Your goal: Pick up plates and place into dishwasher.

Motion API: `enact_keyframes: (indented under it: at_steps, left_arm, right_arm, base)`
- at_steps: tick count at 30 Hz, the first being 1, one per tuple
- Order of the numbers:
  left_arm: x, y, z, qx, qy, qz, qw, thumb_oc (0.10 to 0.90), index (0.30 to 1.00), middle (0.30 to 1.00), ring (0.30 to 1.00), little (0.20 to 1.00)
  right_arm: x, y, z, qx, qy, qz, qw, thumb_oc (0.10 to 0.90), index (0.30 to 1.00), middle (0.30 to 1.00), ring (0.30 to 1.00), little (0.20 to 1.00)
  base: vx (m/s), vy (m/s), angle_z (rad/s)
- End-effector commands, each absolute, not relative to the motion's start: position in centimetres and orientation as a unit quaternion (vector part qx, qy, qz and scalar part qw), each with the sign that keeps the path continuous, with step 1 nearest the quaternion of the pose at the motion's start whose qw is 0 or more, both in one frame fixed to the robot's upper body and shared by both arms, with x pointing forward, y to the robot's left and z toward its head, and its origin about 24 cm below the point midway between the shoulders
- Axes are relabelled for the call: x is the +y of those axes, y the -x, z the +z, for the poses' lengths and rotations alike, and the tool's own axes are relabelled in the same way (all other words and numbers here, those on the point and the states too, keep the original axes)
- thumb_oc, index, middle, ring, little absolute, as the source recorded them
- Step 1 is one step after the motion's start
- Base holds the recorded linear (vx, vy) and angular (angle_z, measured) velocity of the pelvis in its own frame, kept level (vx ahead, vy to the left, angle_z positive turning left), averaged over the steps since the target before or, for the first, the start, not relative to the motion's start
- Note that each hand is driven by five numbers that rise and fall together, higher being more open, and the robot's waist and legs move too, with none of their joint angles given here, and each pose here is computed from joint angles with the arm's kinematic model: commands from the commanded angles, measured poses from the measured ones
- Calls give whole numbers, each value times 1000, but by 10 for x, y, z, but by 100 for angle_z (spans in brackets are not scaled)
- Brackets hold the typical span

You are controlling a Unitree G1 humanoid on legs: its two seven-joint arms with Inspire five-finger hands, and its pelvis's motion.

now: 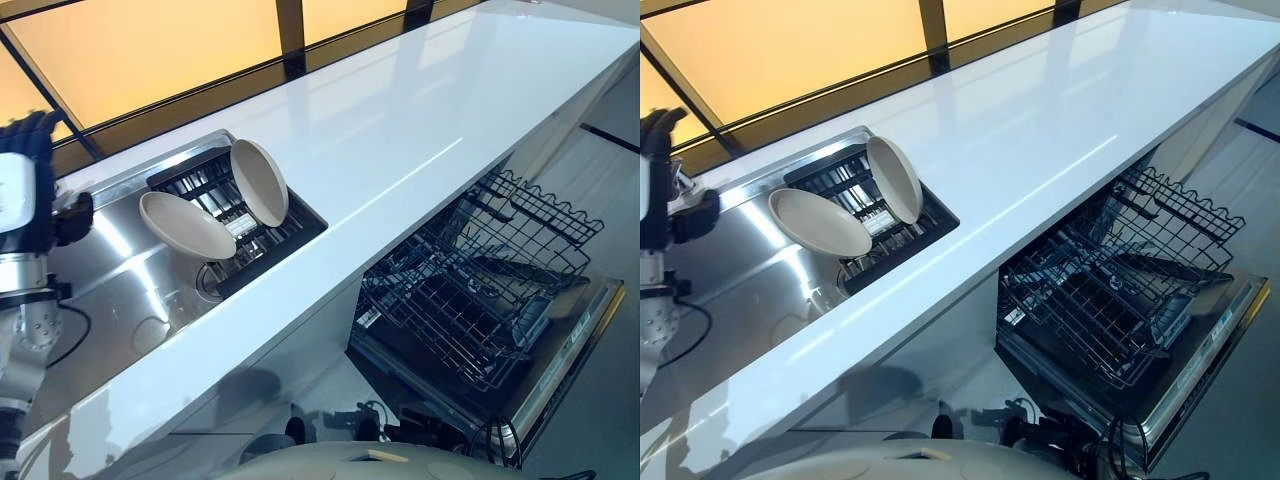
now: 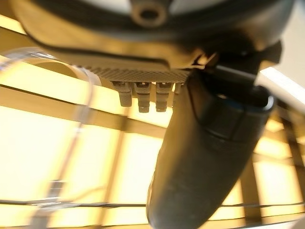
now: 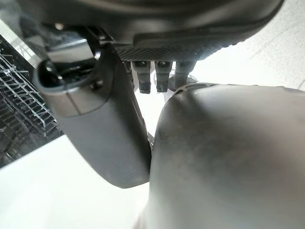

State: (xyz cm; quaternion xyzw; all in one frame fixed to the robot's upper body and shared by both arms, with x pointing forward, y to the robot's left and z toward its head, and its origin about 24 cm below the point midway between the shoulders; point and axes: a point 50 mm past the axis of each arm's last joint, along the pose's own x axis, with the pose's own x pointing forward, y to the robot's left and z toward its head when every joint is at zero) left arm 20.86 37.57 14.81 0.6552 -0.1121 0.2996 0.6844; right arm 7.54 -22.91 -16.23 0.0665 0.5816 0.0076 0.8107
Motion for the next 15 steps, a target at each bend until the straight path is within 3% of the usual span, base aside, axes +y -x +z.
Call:
enact_keyframes:
  at_steps: [1, 15]
  left_arm:
    - [396, -205, 217, -166, -700, 356, 596, 800, 900, 900, 900, 900]
    - [383, -228, 206, -129, -745, 238, 610, 800, 900, 900, 900, 900]
  right_arm:
    - [-239, -70, -161, 595, -53, 11, 802, 800, 900, 900, 900, 900]
    - [-248, -76, -157, 598, -37, 22, 800, 800, 900, 900, 900, 900]
  base:
    - [-11, 30, 5]
    - [-4, 11, 1]
